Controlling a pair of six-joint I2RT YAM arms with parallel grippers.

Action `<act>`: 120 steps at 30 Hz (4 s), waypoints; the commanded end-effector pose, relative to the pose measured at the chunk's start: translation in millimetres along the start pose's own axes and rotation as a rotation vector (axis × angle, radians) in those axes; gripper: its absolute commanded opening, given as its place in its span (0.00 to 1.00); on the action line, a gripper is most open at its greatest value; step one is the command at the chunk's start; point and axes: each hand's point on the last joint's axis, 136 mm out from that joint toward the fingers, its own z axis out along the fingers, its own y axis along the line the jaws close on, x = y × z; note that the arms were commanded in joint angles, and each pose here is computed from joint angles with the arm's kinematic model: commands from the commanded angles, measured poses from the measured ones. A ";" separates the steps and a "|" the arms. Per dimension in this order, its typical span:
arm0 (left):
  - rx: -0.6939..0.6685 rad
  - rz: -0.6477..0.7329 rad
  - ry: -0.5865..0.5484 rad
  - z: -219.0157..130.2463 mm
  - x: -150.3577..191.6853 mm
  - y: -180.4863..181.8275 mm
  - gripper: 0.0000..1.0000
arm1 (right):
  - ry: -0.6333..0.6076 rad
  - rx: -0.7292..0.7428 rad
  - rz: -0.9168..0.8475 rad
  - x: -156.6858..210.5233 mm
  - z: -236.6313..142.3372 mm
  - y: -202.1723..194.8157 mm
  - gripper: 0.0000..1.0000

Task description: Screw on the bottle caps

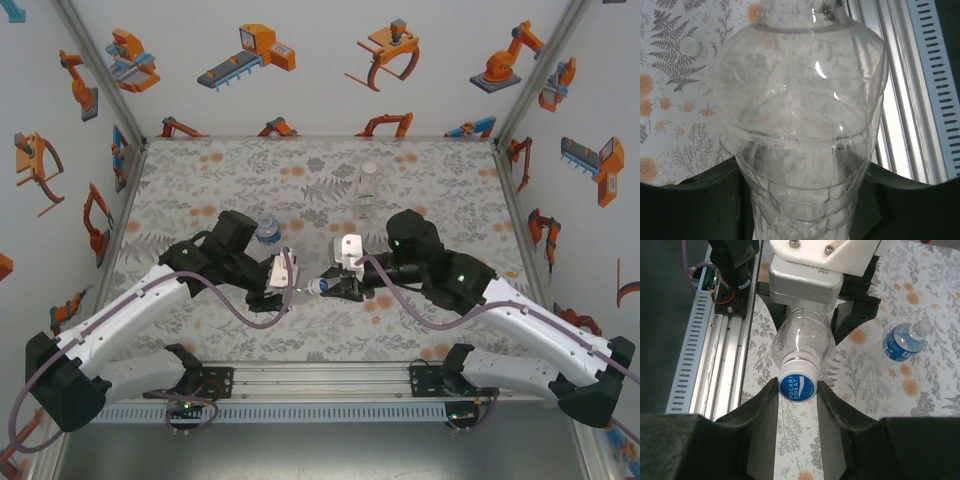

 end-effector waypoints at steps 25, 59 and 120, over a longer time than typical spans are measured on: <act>-0.025 0.053 -0.081 -9.5 -27.0 5.9 0.00 | -0.057 0.503 1.684 90.4 13.2 -52.0 0.29; -0.031 0.046 -0.075 -9.3 -25.4 5.9 0.02 | -0.173 0.474 0.710 -4.2 -53.4 -87.9 0.53; -0.107 0.020 -0.063 -10.9 -25.5 20.3 0.02 | -0.262 0.477 1.622 62.7 4.7 -67.9 0.05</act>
